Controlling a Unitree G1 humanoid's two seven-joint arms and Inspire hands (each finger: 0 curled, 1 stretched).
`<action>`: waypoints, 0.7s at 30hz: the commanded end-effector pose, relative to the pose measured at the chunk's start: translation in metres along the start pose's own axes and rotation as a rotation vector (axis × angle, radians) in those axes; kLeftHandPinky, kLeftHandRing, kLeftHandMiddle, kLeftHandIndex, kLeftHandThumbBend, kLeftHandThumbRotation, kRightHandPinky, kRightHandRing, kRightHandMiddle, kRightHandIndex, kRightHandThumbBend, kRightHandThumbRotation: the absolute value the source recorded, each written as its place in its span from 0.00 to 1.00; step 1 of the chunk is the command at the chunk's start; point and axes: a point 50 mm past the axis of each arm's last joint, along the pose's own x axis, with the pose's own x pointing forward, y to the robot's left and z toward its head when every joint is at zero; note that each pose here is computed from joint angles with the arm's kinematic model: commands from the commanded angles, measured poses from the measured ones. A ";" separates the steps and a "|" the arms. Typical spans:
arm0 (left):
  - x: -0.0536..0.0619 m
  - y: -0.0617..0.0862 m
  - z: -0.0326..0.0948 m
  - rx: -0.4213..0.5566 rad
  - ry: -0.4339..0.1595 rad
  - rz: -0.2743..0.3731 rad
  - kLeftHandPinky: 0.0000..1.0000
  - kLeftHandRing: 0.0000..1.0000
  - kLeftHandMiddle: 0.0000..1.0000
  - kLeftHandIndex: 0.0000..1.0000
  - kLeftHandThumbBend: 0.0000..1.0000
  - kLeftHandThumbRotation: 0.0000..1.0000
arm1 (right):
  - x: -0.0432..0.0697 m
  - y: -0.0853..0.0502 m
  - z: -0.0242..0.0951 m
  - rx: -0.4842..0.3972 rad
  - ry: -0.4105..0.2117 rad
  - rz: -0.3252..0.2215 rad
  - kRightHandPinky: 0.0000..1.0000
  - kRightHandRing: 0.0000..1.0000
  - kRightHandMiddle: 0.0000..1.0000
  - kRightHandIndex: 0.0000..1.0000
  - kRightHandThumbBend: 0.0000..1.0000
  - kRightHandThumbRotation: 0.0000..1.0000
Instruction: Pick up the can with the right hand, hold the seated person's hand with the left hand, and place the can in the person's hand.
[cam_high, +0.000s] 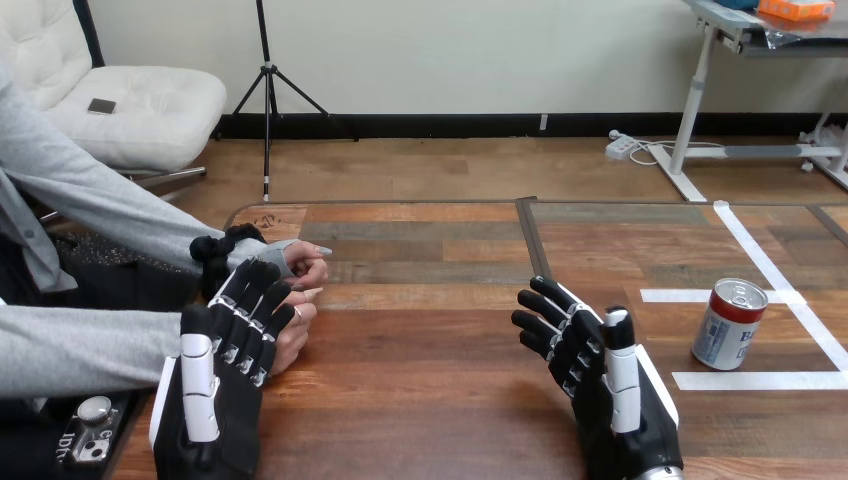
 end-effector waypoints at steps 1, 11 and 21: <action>0.023 -0.010 0.009 0.006 -0.050 -0.056 0.90 0.90 0.88 0.85 0.70 0.92 | 0.026 0.000 0.026 -0.046 -0.096 0.035 0.90 0.86 0.87 0.87 0.87 1.00; 0.026 -0.011 0.011 0.014 -0.040 -0.052 0.93 0.91 0.89 0.85 0.68 0.95 | 0.028 0.000 0.028 -0.046 -0.099 0.035 0.89 0.86 0.87 0.87 0.87 1.00; 0.028 -0.011 0.013 0.019 -0.019 -0.062 0.94 0.92 0.90 0.87 0.67 0.96 | 0.028 0.000 0.028 -0.031 -0.101 0.049 0.88 0.85 0.87 0.87 0.86 1.00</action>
